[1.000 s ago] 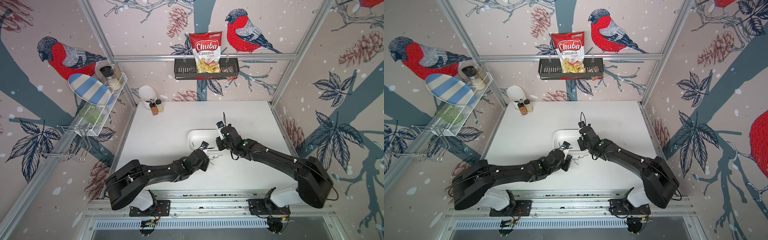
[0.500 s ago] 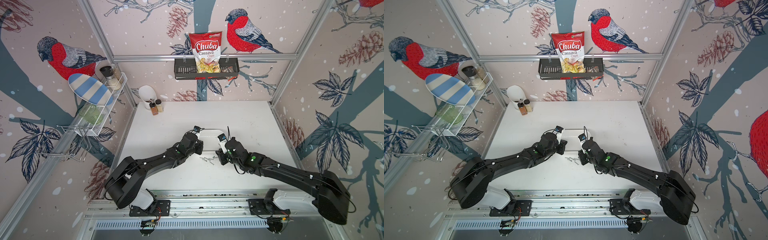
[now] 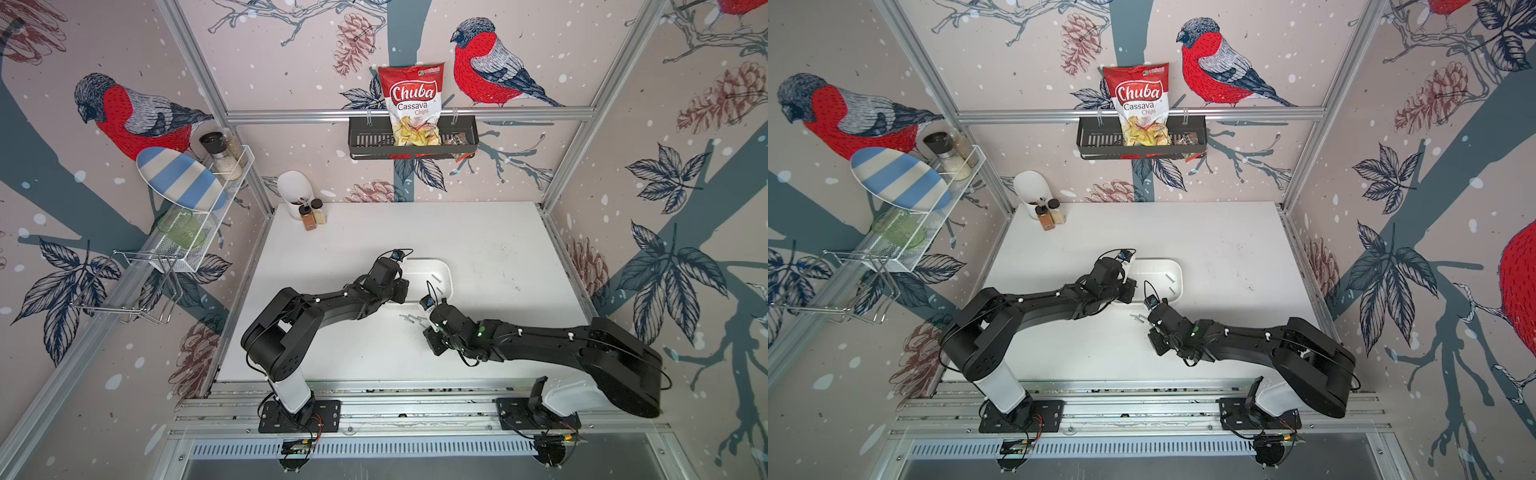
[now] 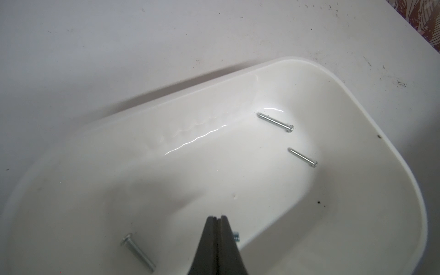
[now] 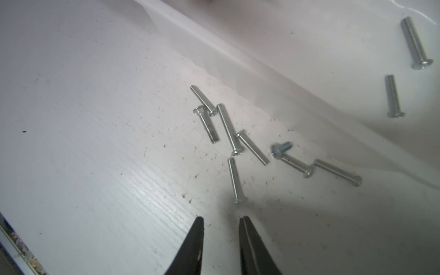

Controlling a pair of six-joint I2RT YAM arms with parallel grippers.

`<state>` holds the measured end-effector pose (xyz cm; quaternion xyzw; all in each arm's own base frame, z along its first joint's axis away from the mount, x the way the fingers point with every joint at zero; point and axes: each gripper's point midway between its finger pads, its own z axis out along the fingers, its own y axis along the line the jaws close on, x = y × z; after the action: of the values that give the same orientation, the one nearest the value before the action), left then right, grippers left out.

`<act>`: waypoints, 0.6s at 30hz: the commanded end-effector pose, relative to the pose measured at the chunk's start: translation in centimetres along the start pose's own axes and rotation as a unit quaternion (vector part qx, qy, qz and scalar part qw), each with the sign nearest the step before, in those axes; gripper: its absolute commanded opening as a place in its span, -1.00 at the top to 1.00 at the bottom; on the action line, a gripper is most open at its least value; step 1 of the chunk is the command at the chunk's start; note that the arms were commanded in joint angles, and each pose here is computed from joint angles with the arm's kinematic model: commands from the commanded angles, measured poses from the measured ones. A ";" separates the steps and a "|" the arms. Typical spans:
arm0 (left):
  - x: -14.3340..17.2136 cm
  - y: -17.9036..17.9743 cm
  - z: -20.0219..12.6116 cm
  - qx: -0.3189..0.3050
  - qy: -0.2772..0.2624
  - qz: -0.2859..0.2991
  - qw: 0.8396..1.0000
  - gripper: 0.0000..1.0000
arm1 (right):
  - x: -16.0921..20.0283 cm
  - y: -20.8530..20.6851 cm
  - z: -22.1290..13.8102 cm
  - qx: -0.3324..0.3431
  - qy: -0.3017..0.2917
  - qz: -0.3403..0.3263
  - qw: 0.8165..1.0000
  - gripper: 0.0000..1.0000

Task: Put the screws on the desktop into the storage box
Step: Place the screw in the storage box.

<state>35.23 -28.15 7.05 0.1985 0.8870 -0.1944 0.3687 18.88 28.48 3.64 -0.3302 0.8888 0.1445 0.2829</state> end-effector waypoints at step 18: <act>-0.5 -0.2 -0.5 0.008 -0.006 0.002 1.000 0.57 | -1.0 -1.2 2.3 0.034 0.006 0.000 0.999 0.41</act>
<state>35.30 -28.03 7.02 0.1989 0.8872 -0.1933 0.3687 20.70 28.68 2.16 -0.3215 0.8973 0.1101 0.2817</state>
